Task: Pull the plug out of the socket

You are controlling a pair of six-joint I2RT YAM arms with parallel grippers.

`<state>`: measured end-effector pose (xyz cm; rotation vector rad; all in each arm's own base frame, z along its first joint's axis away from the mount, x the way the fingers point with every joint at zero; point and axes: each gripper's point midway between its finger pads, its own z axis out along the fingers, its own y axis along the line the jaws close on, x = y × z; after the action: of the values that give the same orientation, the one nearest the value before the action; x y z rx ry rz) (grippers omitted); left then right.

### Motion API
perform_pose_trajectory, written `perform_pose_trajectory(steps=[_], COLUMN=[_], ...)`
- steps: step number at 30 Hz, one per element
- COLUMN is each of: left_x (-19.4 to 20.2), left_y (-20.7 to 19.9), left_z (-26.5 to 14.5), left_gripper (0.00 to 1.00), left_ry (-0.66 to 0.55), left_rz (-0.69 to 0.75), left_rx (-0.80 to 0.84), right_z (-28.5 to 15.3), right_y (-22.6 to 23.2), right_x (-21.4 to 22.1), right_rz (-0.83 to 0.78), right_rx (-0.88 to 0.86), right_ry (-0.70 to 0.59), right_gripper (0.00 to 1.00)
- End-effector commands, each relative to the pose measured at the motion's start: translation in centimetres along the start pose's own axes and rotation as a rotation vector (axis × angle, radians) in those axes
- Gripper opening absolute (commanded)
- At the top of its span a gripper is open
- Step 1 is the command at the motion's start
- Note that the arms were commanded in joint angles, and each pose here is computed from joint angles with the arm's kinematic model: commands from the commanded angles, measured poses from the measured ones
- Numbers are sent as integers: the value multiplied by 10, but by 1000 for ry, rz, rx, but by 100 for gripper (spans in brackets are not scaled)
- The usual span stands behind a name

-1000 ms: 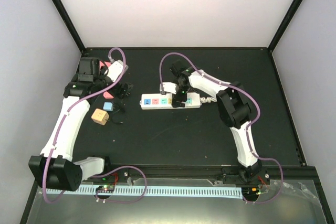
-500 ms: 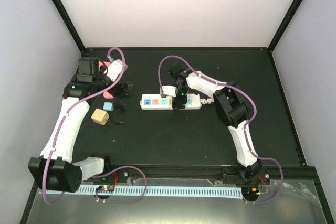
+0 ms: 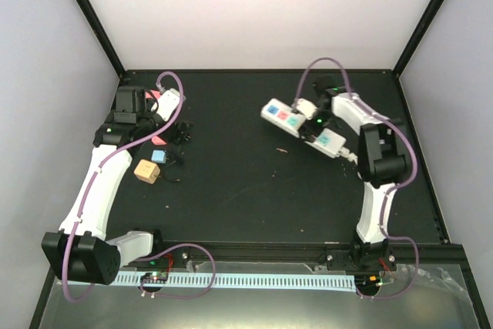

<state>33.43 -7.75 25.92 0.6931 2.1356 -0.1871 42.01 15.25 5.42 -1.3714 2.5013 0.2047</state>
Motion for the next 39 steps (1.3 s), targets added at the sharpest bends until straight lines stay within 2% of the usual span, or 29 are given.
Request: perform_pose_trajectory(steps=[1,9,19,24,31,39], left_x=[-8,-6,-2,4,17,24], left_y=[9,23,32,24,18,16], left_z=[-1,7,12,15,20,21], left_gripper=[99,99,99,99,99,99], left_ry=[-25,16,34,57,112,135], left_rz=[-21,-75,-101,-84,-71,-94], left_rx=[-45,-96,-138,-96,-61,-23], right_z=[-32,-59,-69,-67,-71,-94], right_y=[-39,-88,-112,-112,-112,-118], right_x=[39,128,205,219,218,202], right_rz=[179,450,709,738,752,742], right_rx=[99,210,281,299,306,311], right_ry=[-43,-32,-40,-33,-45,-95], right_gripper=[66,66,69,72,94,100])
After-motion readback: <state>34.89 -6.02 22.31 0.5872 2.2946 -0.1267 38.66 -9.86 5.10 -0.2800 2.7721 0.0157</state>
